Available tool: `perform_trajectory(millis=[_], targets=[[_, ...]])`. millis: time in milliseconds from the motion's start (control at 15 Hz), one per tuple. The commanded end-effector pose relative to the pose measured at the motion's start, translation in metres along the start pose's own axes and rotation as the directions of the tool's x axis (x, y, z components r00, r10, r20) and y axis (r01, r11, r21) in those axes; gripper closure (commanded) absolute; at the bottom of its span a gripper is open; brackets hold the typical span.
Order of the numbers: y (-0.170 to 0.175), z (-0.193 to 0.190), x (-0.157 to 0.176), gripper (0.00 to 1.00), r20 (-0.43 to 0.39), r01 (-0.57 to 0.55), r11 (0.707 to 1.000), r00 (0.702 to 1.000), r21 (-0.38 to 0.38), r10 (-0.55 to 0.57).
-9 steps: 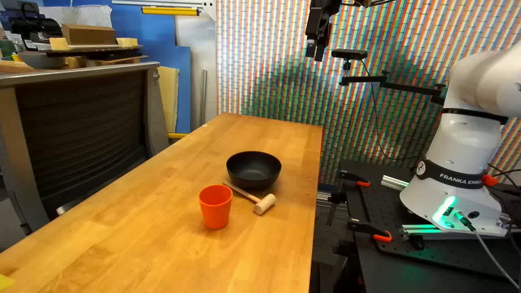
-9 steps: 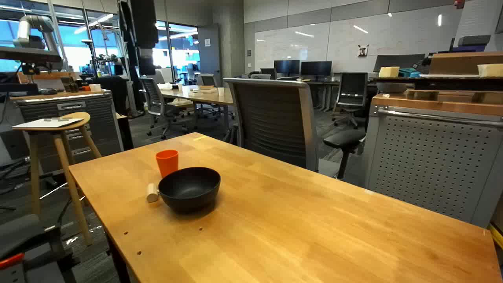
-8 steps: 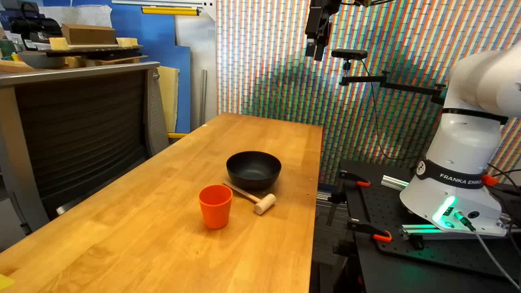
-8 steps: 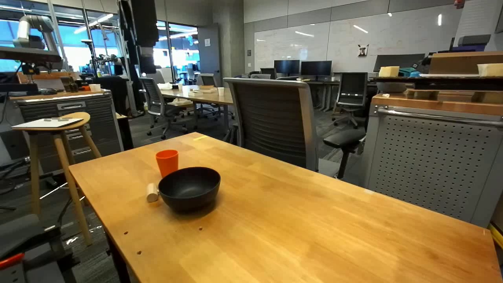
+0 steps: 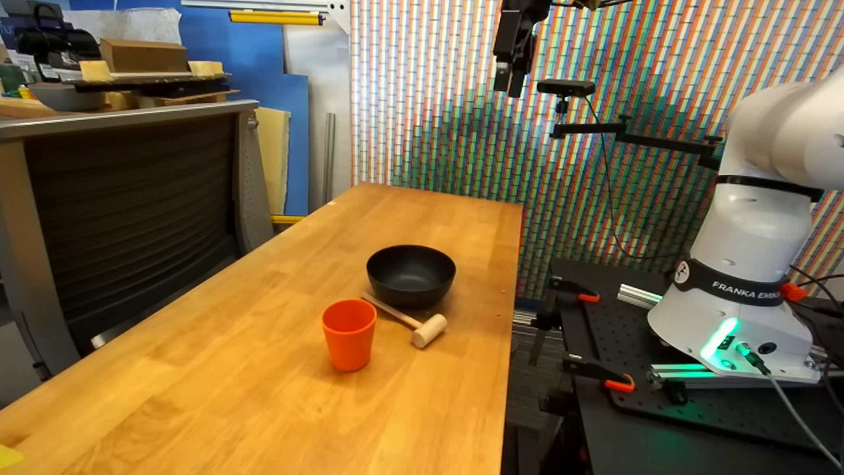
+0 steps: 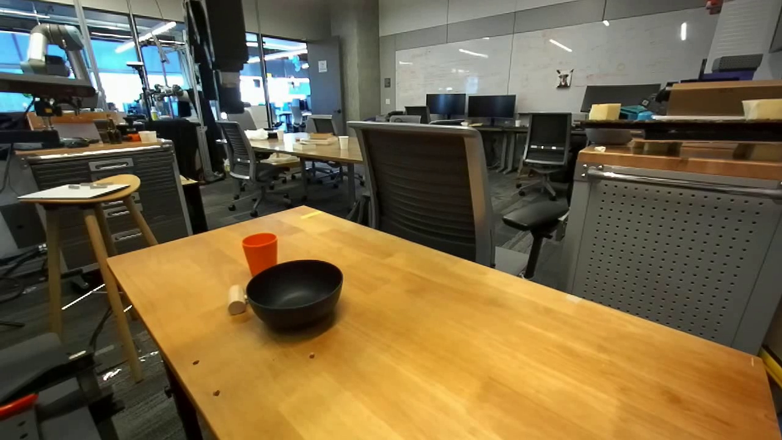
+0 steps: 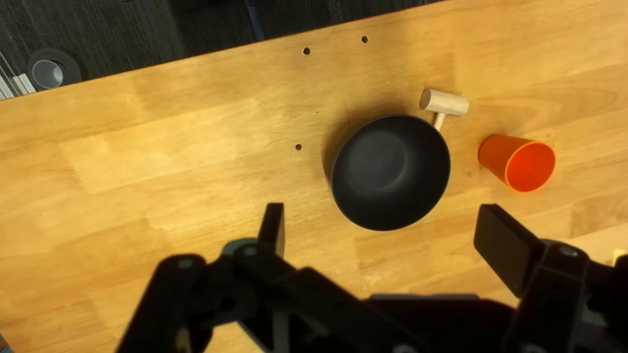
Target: Put the cup in the bowl
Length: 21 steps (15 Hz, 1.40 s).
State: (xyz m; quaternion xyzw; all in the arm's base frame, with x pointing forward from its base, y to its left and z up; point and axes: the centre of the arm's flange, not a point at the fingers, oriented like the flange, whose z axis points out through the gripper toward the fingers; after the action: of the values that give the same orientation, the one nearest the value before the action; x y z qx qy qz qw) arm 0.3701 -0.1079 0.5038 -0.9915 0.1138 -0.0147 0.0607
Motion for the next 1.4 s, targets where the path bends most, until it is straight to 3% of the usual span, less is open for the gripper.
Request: perform_trajectory(millis=[0,400,733,933,1333], targets=[[-0.027,0.027,0.017,0.00,-0.022,-0.002,0.996,1.000,-0.093,0.000],[-0.129,0.098,0.048,0.00,-0.103,0.072,0.976,0.990,-0.203,-0.095],[-0.208,0.164,0.051,0.00,-0.077,0.189,0.950,0.974,-0.247,-0.214],[-0.238,0.203,0.049,0.00,-0.050,0.236,0.935,0.965,-0.265,-0.257],[-0.277,0.268,0.052,0.00,-0.048,0.218,0.935,0.969,-0.279,-0.241]])
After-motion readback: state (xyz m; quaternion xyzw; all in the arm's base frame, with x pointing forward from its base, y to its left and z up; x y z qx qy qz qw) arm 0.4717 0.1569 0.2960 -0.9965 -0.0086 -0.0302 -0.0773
